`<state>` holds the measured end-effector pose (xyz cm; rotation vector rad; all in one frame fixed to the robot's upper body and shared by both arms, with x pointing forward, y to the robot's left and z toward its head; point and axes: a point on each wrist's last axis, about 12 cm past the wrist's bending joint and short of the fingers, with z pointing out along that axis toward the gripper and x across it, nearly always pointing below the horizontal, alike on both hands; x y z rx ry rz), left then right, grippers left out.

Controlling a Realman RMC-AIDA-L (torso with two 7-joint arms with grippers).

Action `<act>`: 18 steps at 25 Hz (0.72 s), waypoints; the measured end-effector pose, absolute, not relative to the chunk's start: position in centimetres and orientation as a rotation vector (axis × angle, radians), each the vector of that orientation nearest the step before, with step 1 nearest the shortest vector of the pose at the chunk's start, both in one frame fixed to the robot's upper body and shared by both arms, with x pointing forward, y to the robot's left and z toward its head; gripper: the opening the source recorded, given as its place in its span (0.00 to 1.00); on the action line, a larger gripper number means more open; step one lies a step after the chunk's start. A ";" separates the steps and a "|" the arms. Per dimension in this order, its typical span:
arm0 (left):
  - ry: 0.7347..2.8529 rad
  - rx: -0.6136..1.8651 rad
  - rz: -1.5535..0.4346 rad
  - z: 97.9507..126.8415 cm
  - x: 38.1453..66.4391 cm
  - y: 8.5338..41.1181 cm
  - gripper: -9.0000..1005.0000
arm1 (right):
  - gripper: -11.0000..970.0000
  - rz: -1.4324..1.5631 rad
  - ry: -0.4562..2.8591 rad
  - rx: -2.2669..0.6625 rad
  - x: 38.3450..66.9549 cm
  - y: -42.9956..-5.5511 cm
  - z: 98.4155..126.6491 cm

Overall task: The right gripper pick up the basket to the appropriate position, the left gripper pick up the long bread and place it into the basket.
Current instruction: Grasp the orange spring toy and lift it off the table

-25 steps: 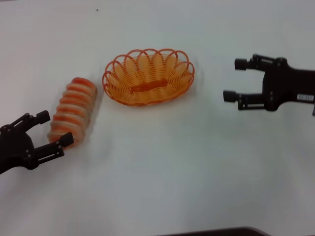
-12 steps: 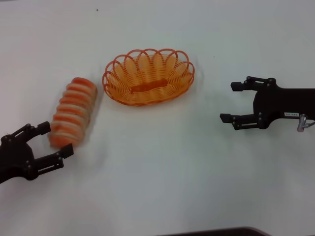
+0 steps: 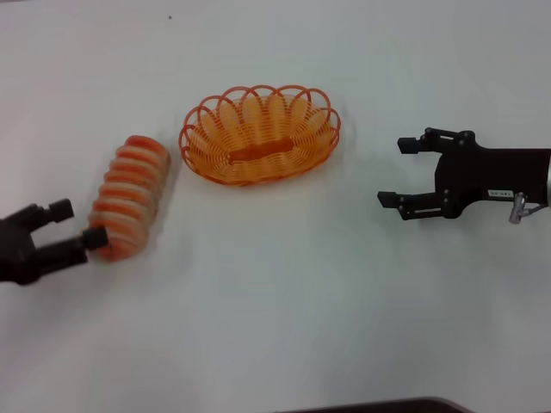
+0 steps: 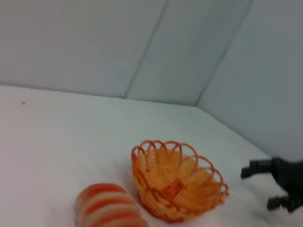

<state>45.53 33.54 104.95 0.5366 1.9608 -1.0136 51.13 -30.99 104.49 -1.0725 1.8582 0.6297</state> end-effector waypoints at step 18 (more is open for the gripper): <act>2.592 0.455 -0.805 113.8 54.0 28.2 0.93 | 0.96 0.602 1.864 -1.079 51.6 -30.1 103.5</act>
